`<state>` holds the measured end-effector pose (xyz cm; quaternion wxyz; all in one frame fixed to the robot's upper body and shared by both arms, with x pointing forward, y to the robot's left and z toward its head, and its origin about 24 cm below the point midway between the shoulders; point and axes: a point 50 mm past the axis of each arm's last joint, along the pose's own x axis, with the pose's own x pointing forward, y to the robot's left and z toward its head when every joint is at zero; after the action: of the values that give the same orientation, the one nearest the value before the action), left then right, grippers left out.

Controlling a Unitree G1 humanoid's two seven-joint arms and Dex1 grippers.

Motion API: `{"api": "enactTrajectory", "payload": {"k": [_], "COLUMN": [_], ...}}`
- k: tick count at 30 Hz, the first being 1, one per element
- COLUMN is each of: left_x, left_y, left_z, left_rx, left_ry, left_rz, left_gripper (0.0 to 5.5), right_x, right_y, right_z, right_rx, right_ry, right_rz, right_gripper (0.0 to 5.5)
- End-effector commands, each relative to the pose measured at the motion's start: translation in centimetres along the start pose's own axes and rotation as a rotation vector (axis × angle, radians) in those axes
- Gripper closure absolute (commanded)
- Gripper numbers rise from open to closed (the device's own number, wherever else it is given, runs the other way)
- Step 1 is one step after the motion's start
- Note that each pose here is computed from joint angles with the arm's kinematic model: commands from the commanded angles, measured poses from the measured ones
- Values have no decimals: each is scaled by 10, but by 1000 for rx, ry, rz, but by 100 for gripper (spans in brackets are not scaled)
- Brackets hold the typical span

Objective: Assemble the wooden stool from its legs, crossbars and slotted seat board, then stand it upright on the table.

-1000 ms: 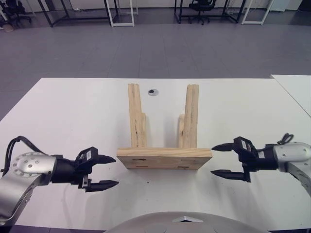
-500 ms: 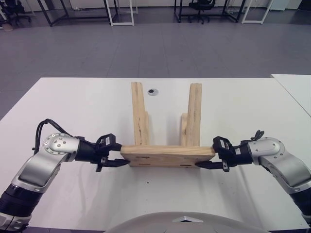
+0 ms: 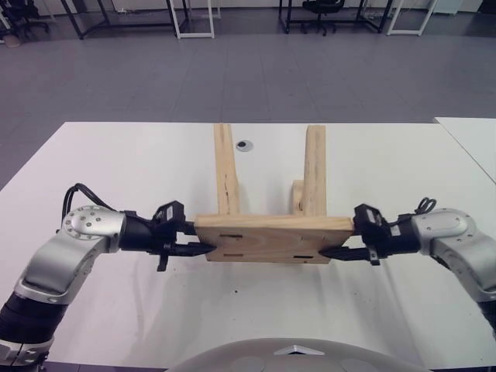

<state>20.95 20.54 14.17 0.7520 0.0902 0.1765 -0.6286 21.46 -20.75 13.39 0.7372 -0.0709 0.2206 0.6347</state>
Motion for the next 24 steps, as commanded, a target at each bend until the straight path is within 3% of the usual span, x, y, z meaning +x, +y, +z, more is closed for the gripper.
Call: {"api": "enactTrajectory", "payload": {"k": [1, 3, 7, 9, 11, 15, 20, 22, 24], "left_x": [-25, -41, -85, -94, -88, -76, -71, -64, -51], "left_y": [-27, -40, -45, -24, -1, -7, -11, -11, -6], "left_z": [107, 137, 162, 170, 160, 108, 81, 63, 46], "left_rx": [-85, -160, -366, -510, -695, -1072, -1290, -1354, -1336], "left_ry": [-455, -479, -312, -371, -404, -362, -346, -279, -232], "left_rz": [-327, -449, -647, -725, -767, -934, -935, -827, -711], "left_gripper": [400, 400, 413, 416, 416, 416, 416, 415, 344], "right_x": [-55, -68, -106, -109, -95, -64, -43, -35, -35], "right_y": [51, 70, 86, 66, 31, 6, 9, 3, -3], "right_z": [131, 154, 197, 221, 225, 155, 114, 90, 70], "right_rx": [-91, -6, 133, 236, 432, 879, 1140, 1216, 1278], "right_ry": [-315, -337, -307, -362, -439, -360, -229, -178, -181], "right_rz": [440, 629, 893, 986, 1018, 1066, 1038, 892, 768], "right_gripper": [393, 394, 417, 417, 417, 417, 416, 416, 340]}}
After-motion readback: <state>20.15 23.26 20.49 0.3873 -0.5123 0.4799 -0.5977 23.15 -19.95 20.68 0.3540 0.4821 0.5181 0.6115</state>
